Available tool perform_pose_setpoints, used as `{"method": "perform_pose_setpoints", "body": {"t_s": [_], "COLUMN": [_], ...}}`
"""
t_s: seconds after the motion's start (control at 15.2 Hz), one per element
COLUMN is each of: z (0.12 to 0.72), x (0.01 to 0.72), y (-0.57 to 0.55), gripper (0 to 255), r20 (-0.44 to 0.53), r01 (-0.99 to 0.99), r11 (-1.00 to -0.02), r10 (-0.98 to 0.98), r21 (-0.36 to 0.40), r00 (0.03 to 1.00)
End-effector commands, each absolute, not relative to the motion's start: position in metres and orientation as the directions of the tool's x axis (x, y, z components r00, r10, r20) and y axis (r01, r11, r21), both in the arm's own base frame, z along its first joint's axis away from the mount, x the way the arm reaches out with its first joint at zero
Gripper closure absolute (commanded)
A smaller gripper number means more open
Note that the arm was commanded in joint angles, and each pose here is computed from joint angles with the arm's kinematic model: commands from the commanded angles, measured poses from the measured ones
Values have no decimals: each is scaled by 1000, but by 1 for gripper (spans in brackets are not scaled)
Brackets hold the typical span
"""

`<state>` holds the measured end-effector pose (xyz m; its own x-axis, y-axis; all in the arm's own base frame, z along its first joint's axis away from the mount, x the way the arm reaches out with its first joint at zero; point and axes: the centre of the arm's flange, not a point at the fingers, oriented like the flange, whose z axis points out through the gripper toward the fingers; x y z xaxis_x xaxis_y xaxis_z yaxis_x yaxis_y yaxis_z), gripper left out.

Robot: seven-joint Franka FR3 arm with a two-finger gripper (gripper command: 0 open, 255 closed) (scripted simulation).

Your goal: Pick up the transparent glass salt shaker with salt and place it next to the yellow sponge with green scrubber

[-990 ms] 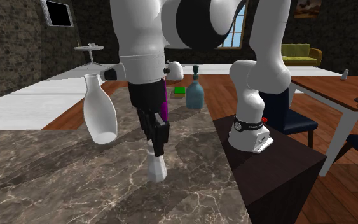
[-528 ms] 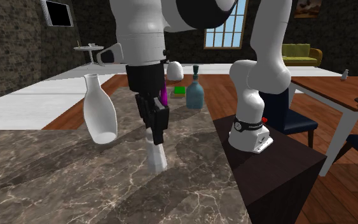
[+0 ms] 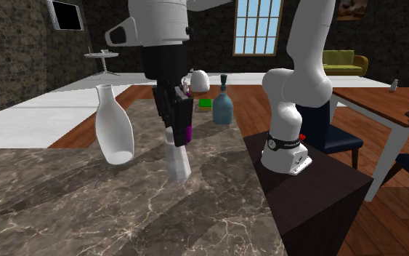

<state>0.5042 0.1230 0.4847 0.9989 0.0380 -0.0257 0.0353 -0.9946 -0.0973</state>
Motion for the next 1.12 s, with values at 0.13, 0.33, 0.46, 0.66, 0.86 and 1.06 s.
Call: {"method": "perform_pose_setpoints", "body": {"t_s": [0.13, 0.33, 0.46, 0.66, 0.86, 1.06], "z": [506, 522, 533, 544, 544, 544], "x": [505, 505, 505, 505, 485, 465], "y": [122, 122, 122, 122, 88, 54], "gripper": [255, 255, 255, 255, 255, 255], "r20": [-26, -26, -26, -26, -26, -26], "r01": [35, 35, 35, 35, 35, 35], "r11": [-995, -995, -995, -995, -995, -995], "r10": [38, 38, 38, 38, 38, 38], "r21": [-97, -97, -97, -97, -97, -97], "r00": [999, 999, 999, 999, 999, 999]}}
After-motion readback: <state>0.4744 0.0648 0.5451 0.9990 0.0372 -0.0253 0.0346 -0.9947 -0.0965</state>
